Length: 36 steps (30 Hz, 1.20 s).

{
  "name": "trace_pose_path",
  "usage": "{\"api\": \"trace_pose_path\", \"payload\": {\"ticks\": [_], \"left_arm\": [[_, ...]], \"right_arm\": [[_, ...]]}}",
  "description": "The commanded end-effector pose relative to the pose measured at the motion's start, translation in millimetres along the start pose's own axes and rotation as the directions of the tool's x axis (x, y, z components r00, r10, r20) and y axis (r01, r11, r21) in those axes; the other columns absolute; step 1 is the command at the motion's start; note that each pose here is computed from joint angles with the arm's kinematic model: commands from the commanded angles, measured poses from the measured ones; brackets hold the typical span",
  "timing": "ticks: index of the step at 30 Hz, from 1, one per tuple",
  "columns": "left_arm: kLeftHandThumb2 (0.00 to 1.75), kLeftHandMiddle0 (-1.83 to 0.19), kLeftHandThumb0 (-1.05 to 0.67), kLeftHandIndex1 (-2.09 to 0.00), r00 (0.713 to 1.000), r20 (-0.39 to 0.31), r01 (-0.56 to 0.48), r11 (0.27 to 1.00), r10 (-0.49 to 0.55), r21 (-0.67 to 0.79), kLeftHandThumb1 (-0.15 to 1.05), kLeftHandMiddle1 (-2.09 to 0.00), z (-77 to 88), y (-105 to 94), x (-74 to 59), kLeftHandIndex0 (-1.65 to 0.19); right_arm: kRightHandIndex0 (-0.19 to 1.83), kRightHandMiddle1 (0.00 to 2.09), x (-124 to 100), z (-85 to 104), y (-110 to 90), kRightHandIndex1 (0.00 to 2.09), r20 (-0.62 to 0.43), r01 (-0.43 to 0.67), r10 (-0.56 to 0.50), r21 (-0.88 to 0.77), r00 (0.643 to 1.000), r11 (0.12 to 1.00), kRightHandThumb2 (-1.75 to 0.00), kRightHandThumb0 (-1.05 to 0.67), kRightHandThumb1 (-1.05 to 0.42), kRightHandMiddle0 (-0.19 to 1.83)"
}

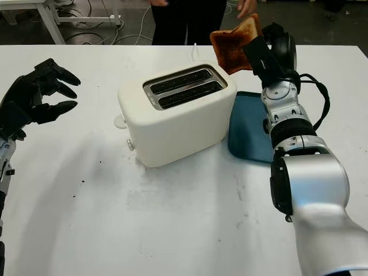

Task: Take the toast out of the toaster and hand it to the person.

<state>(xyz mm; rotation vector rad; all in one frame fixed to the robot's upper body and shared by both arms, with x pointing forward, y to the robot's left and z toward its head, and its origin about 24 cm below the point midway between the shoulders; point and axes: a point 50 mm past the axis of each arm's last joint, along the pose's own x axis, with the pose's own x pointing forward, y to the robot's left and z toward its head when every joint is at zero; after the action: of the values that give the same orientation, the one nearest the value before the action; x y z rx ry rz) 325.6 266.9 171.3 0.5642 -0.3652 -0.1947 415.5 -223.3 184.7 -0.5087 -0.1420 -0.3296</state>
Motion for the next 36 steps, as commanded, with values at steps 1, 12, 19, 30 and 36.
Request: {"api": "trace_pose_path", "payload": {"ticks": [1, 12, 19, 30, 36], "left_arm": [[0.14, -0.21, -1.05, -1.42, 1.000, 0.008, -0.007, 1.000, 0.007, -0.004, 0.92, -1.53, 0.0, -0.8, -0.8, -0.21], [0.14, -0.22, -1.05, -1.41, 1.000, 0.010, -0.007, 1.000, 0.007, -0.003, 0.92, -1.51, -0.1, -0.9, -0.8, -0.21], [0.14, -0.22, -1.05, -1.42, 1.000, 0.004, -0.009, 1.000, 0.009, -0.001, 0.92, -1.52, 0.0, -0.9, -1.1, -0.21], [0.13, -0.22, -1.05, -1.42, 1.000, 0.003, -0.009, 1.000, 0.009, -0.007, 0.92, -1.52, -0.3, -0.8, -1.3, -0.21], [0.15, -0.21, -1.05, -1.42, 1.000, 0.000, -0.009, 1.000, 0.009, -0.006, 0.92, -1.51, -0.9, -0.8, -1.7, -0.21]], "right_arm": [[0.85, 1.74, 2.0, 5.8, -2.5, 1.75, 0.016, 0.017, -0.017, 0.002, 1.000, 1.000, -0.28, -0.30, -0.92, 0.60], [0.87, 1.70, 2.0, 5.9, -2.3, 1.75, 0.016, 0.017, -0.017, 0.004, 1.000, 1.000, -0.28, -0.30, -0.92, 0.62], [0.88, 1.74, 1.8, 5.4, -2.6, 1.75, 0.023, 0.008, -0.008, 0.007, 1.000, 1.000, -0.29, -0.29, -0.92, 0.62], [0.83, 1.69, 1.7, 5.3, -1.9, 1.75, 0.020, 0.006, -0.006, 0.013, 1.000, 1.000, -0.28, -0.30, -0.92, 0.61], [0.90, 1.74, 1.4, 5.3, -1.8, 1.75, 0.026, 0.006, -0.006, -0.001, 1.000, 1.000, -0.28, -0.28, -0.92, 0.65]]}}
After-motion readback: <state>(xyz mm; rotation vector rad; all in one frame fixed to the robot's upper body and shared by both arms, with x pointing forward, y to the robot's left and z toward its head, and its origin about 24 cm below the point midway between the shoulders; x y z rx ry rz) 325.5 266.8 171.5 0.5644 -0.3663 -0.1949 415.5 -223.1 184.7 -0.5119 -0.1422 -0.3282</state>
